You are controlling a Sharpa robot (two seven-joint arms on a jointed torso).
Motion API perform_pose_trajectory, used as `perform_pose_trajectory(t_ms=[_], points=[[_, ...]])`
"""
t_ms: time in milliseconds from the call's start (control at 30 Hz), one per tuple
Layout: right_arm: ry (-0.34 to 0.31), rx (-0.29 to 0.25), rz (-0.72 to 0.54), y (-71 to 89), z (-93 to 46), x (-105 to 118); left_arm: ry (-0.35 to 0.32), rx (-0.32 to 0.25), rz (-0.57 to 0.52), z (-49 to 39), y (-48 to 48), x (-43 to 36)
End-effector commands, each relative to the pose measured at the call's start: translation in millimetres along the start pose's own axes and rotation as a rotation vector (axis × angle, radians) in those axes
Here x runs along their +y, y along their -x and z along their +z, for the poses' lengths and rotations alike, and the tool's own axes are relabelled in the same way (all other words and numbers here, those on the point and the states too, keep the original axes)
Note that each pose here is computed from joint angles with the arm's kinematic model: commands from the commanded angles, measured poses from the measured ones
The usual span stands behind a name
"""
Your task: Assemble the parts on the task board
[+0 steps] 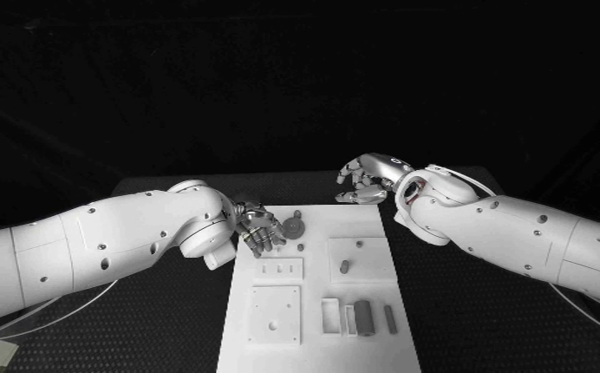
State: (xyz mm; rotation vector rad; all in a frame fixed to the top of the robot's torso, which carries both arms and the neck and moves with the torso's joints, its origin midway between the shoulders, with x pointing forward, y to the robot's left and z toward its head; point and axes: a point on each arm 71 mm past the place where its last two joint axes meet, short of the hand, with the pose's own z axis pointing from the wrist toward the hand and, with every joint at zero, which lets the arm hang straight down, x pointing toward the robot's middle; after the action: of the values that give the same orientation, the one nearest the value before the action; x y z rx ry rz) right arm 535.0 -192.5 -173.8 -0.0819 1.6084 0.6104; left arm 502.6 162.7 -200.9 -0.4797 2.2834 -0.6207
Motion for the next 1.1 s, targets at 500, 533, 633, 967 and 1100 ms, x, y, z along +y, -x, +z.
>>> perform_pose_trajectory(t_ms=[500, 533, 633, 967, 1100], points=[[-0.013, -0.070, 0.074, 17.1, 5.1, -2.7, 0.110, -0.040, 0.387, 21.0, -9.5, -0.8], [-0.012, -0.070, 0.074, 17.3, 5.3, -2.2, 0.113, -0.034, 0.391, 22.3, -11.0, -0.3], [-0.010, -0.068, 0.076, 17.2, 5.9, -1.1, 0.120, -0.018, 0.397, 25.5, -15.4, 1.8], [-0.005, -0.063, 0.078, 16.4, 6.8, 1.4, 0.122, 0.008, 0.379, 33.7, -26.5, 5.0], [-0.004, -0.060, 0.079, 16.0, 7.2, 2.6, 0.122, 0.014, 0.375, 35.4, -29.5, 5.9]])
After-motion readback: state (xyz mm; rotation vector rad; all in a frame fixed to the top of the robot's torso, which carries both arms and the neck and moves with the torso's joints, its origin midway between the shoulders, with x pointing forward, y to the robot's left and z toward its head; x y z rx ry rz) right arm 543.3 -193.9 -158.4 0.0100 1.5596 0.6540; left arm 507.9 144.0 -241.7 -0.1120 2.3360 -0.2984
